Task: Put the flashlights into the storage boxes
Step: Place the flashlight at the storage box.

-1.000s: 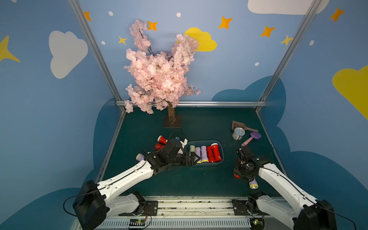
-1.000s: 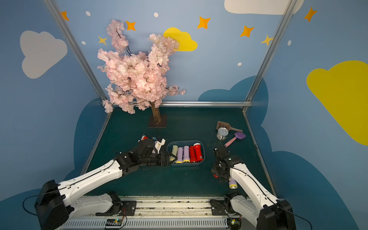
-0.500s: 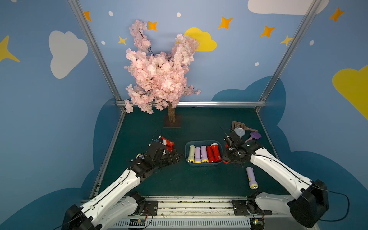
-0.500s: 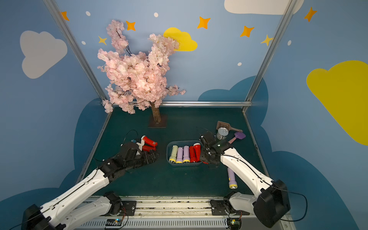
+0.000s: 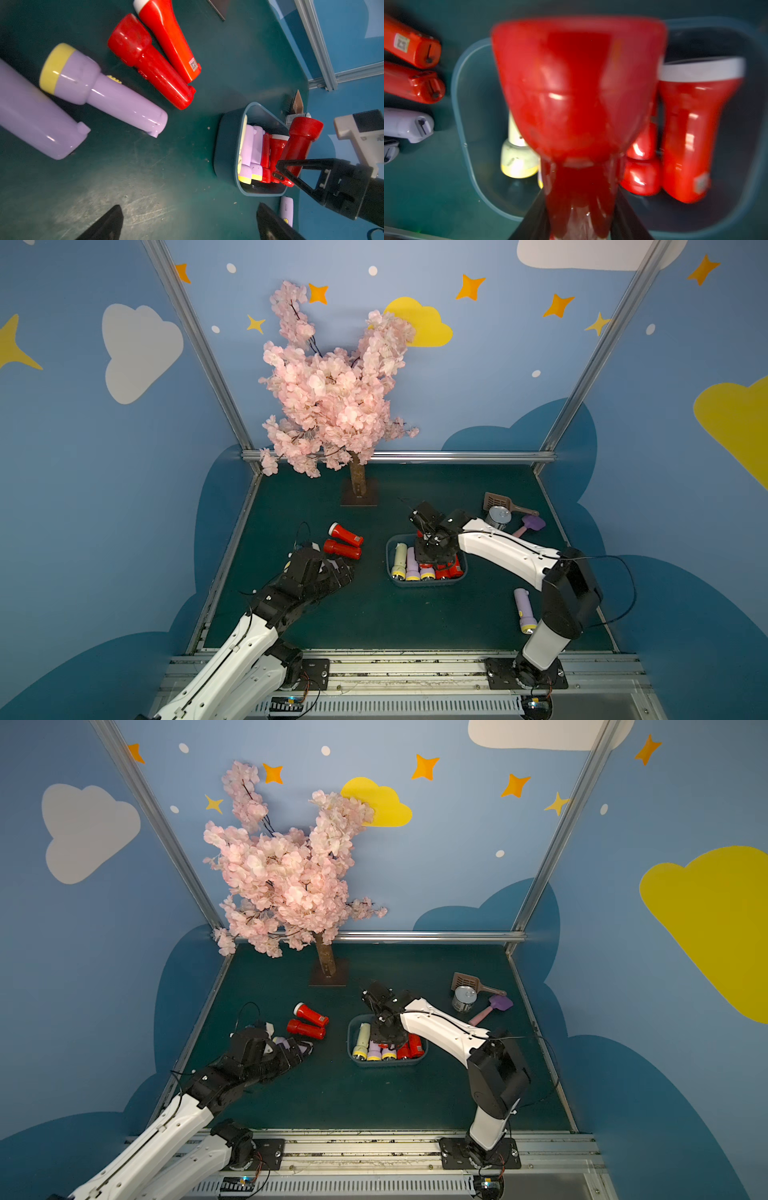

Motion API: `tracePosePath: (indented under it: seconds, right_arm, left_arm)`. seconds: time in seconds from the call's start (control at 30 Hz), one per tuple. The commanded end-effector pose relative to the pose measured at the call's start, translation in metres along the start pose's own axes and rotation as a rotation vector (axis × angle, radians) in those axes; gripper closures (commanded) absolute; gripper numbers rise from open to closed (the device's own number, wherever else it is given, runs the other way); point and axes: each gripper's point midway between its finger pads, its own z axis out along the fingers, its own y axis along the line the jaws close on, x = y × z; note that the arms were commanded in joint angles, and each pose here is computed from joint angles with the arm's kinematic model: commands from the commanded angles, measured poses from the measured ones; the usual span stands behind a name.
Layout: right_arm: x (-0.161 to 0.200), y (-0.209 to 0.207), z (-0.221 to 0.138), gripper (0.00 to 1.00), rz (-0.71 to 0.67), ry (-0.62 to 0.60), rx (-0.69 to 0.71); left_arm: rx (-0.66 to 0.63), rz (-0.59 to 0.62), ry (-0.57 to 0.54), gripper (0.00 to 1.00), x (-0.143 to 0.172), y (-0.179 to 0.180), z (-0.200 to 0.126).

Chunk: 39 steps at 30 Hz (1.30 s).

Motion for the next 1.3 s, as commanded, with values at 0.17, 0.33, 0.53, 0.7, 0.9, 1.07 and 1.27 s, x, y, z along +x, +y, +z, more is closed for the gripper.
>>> tracePosePath:
  seconds: [0.17,0.33,0.53,0.7,0.9,1.07,1.27]
  right_arm:
    - [0.006,0.042,0.012,0.60,-0.068,0.035,-0.066]
    - [0.011,0.050,0.023,0.60,-0.080,0.064,-0.066]
    - [0.011,0.049,0.033,0.59,-0.082,0.079,-0.051]
    - [0.010,0.053,0.034,0.58,-0.082,0.086,-0.070]
    - [0.011,0.061,0.029,0.58,-0.091,0.092,-0.090]
    - [0.015,0.061,0.033,0.58,-0.088,0.108,-0.090]
    - [0.021,0.064,0.036,0.58,-0.087,0.120,-0.094]
  left_arm:
    - [-0.012,-0.045,0.003,0.01,0.000,0.012,-0.002]
    - [-0.015,-0.057,0.014,0.01,0.000,0.014,0.002]
    - [-0.011,-0.067,0.016,0.01,-0.001,0.015,0.002]
    - [-0.008,-0.070,0.011,0.01,-0.002,0.015,0.001]
    - [-0.004,-0.077,0.013,0.01,-0.002,0.016,0.003]
    - [0.000,-0.078,0.017,0.00,-0.001,0.015,0.004]
    - [0.008,-0.078,0.013,0.01,-0.001,0.016,0.002]
